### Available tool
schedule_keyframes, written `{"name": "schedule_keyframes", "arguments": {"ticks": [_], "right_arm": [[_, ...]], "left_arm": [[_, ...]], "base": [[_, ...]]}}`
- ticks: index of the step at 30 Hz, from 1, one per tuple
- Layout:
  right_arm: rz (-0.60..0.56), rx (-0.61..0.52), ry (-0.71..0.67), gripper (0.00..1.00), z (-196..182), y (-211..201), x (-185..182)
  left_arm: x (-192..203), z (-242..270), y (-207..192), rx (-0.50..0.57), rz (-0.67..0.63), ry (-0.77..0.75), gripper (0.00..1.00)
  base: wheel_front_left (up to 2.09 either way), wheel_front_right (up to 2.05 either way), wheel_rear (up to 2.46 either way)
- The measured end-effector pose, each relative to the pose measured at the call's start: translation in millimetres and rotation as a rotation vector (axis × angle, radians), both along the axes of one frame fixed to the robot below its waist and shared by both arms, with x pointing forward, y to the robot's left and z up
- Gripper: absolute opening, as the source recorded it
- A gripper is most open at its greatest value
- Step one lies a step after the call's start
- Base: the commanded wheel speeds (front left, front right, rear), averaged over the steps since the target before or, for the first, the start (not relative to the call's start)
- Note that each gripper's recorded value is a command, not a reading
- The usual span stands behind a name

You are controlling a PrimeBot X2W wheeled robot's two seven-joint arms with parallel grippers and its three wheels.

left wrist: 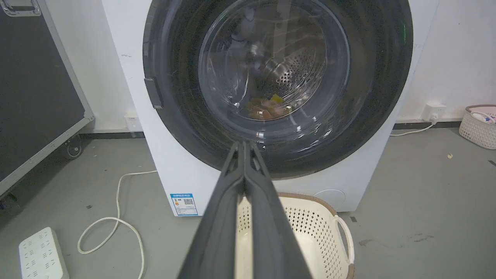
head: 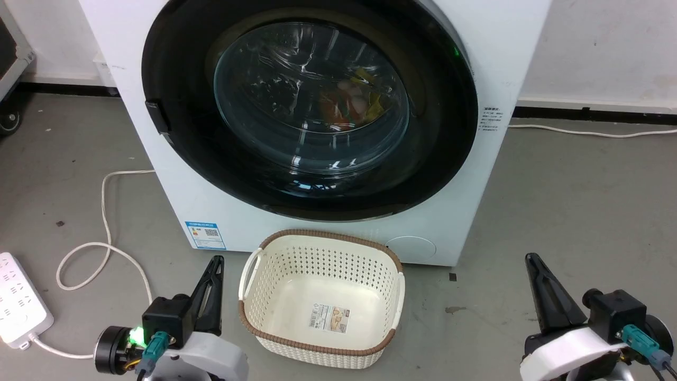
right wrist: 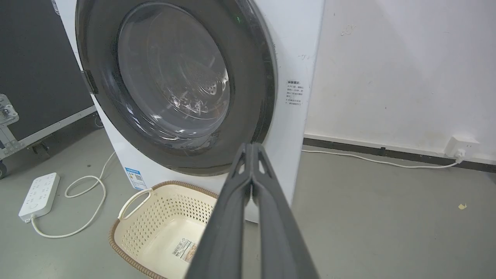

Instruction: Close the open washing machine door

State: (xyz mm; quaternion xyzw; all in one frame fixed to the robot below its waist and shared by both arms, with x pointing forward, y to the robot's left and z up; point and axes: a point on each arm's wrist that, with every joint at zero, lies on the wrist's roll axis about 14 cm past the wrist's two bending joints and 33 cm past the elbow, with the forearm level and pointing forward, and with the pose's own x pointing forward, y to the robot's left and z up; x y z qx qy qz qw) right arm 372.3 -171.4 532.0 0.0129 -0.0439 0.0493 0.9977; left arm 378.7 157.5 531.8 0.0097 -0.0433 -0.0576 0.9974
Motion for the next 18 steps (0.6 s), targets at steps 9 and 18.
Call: {"name": "schedule_keyframes", "arguments": {"ticks": [9,18], "right_arm": [[0.005,-0.011,0.010,0.00,0.1,1.7,0.8],[0.010,-0.021,0.018,0.00,0.6,3.4,1.5]], "left_arm": [[0.3,0.5,2.6,0.007,0.014,0.009,0.00],[-0.1,0.2,5.2,0.011,0.029,0.020,0.00]], "base": [[0.00,0.00,0.00],[0.00,0.00,0.00]]}}
